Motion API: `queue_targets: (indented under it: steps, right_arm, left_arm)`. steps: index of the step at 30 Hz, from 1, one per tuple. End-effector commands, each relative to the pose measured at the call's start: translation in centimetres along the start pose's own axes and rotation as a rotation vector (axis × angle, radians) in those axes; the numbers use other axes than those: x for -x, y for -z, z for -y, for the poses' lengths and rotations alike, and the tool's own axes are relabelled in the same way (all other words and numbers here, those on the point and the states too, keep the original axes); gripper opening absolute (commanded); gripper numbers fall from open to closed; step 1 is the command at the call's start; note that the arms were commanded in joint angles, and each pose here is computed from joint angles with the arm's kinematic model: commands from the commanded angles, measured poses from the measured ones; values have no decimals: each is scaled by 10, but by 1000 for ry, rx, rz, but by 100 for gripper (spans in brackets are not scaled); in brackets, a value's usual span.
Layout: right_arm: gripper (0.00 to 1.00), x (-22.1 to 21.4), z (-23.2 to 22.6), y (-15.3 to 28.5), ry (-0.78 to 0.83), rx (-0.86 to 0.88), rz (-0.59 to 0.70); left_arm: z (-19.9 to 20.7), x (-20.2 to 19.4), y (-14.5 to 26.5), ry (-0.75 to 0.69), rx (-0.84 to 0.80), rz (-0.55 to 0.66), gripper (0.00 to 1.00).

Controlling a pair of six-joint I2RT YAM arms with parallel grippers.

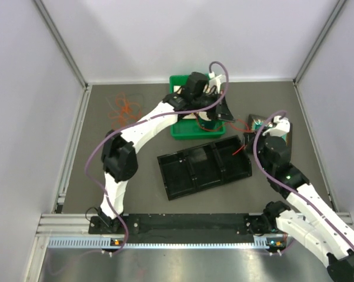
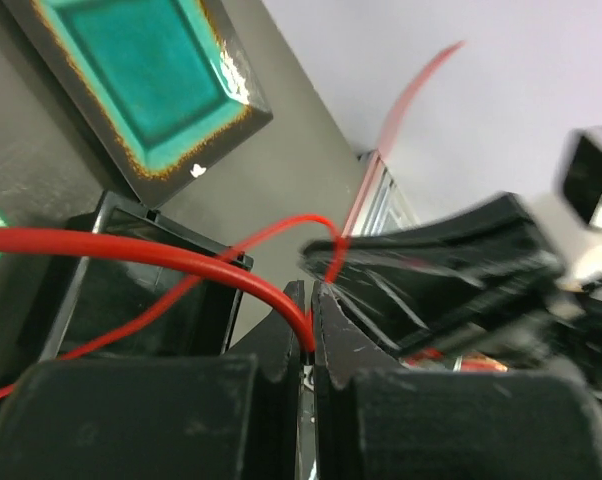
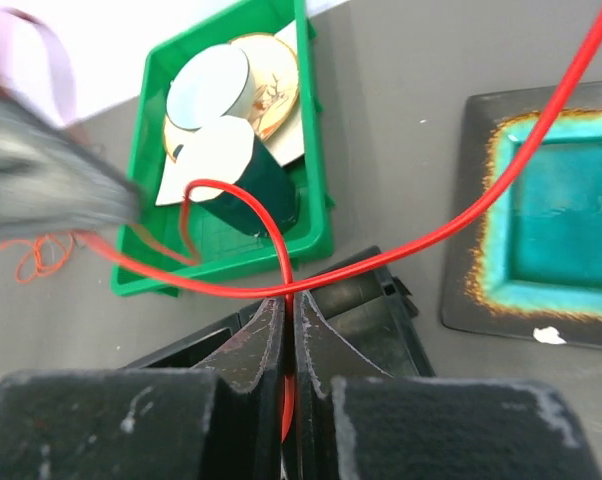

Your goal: Untangle the cables

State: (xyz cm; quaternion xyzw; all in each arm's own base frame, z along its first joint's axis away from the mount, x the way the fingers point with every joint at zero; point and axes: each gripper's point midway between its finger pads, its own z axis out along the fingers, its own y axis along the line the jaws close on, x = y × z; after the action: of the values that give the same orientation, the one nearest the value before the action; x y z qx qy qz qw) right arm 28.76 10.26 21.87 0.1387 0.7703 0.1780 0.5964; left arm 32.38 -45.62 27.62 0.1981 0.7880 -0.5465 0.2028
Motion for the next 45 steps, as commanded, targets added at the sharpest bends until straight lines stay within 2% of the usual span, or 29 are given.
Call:
queue_targets:
  steps: [1, 11, 18, 22, 25, 29, 41, 42, 43, 45]
  right_arm:
    - [0, 24, 7, 16, -40, -33, 65]
    - [0, 46, 22, 49, -57, -75, 136]
    - [0, 76, 21, 69, -42, -78, 206]
    - [0, 84, 17, 74, -42, -61, 218]
    - [0, 76, 15, 70, -28, -52, 187]
    - [0, 56, 17, 61, -50, -50, 141]
    - [0, -4, 27, 21, -65, -75, 29]
    - [0, -11, 29, 17, -60, -87, 13]
    - [0, -11, 28, 13, -68, -86, 18]
    - [0, -13, 26, 9, -80, -82, 10]
  left_arm:
    - [13, -5, -19, -60, -23, -48, 0]
    - [19, -51, -66, -10, -67, -167, 0]
    - [62, -62, -65, -55, -142, -186, 0]
    - [69, -62, -61, -47, -158, -178, 0]
    - [56, -77, -69, -4, -176, -217, 0]
    - [21, -94, -78, 22, -111, -235, 0]
    - [-38, -100, -80, 3, 33, -212, 0]
    - [-40, -100, -79, 5, 47, -216, 3]
    - [-44, -103, -77, 9, 70, -228, 20]
    - [-49, -103, -75, 7, 100, -222, 36]
